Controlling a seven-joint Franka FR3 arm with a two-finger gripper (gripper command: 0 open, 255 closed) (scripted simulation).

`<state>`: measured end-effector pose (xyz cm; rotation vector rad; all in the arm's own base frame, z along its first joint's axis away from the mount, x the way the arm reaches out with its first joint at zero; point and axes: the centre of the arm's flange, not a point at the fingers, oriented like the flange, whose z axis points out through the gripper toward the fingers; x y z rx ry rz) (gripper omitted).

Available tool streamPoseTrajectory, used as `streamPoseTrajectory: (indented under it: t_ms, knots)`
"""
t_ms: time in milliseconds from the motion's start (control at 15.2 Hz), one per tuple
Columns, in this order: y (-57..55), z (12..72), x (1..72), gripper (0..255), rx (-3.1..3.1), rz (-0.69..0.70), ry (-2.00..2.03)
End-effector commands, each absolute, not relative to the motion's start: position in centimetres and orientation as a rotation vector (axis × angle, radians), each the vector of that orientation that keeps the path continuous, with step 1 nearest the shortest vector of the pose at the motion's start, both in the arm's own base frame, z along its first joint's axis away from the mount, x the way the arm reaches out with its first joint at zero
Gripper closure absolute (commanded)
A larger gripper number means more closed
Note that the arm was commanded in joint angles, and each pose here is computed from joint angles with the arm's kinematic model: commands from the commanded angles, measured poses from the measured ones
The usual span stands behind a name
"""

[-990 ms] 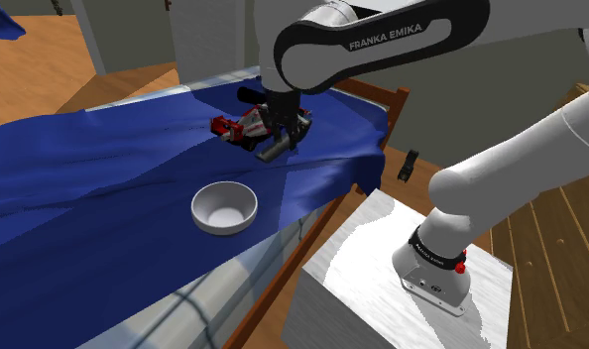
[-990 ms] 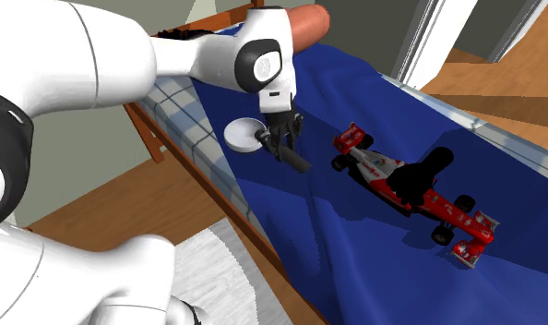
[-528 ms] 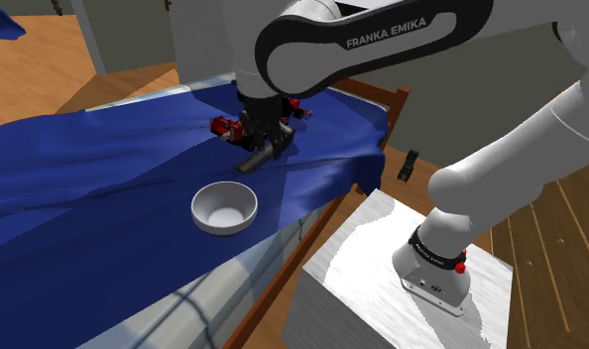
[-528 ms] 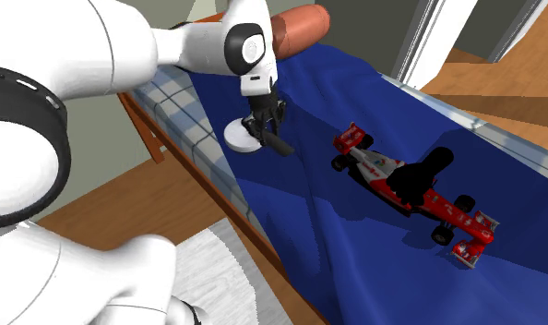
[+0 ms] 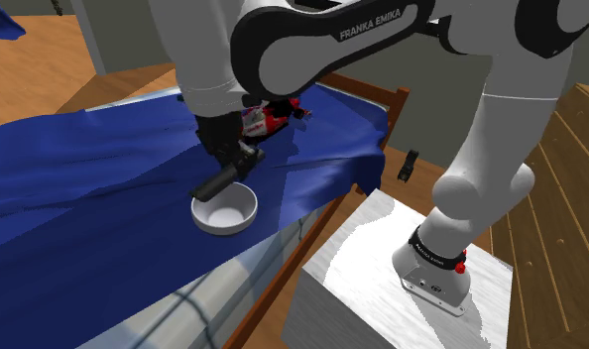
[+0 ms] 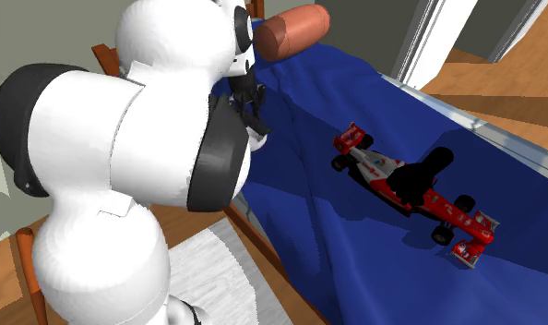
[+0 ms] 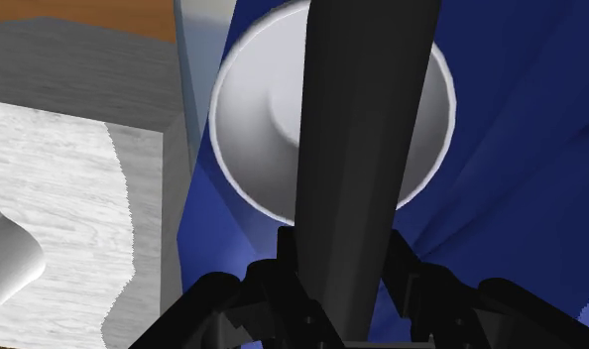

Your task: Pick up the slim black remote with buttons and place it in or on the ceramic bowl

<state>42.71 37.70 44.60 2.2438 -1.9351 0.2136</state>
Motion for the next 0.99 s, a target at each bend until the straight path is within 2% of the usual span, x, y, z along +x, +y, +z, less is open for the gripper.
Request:
streamPoseTrajectory:
  t_ms: [0, 660, 924]
  knots:
    - [39.7, 43.9, 42.2, 255, 2.239, 0.223, -1.937]
    - [39.7, 38.7, 42.2, 255, 2.239, 0.223, -1.937]
    - [39.7, 38.7, 42.2, 255, 2.239, 0.223, -1.937]
